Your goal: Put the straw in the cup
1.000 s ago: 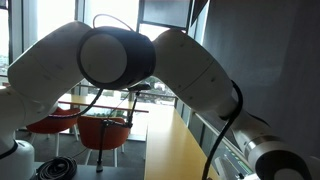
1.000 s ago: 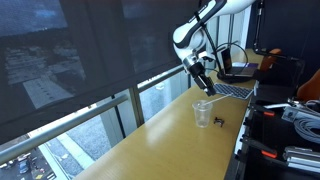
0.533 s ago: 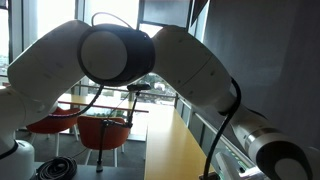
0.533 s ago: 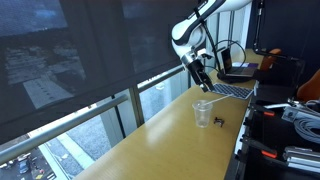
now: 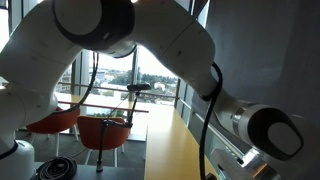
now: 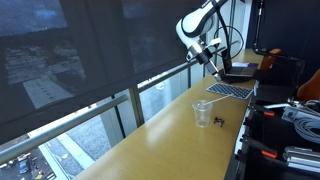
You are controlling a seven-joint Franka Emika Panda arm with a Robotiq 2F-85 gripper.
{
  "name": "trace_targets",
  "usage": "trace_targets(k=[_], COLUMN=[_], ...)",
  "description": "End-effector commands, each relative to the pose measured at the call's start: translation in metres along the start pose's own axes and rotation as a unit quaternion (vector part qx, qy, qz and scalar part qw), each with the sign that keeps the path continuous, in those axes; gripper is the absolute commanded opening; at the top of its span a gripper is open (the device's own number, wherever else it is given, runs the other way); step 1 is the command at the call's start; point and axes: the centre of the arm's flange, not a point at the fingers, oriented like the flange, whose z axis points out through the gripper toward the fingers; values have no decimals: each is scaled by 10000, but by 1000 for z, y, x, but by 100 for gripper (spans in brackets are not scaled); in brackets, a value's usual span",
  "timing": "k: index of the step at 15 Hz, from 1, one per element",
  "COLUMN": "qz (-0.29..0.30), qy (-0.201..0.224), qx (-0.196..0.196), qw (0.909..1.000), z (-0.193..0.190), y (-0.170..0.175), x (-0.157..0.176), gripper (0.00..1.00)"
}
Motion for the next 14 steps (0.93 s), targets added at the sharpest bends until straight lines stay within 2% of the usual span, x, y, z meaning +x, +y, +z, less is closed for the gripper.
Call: trace_targets(k=[1,4,8,11,14], qz=[-598,-1116,-1929,-2491,-3124], qy=[603,1008,1294,1438,1545], qx=[-541,-1008,-1505,-1901,-2192], qw=[9949,9835,9609,9387,9113], z=[10,36,41,18,12], y=[-17,-28,-52,-71,-75], x=[-39,-43,-37,-41,-30], gripper=[100,100,100,100,100])
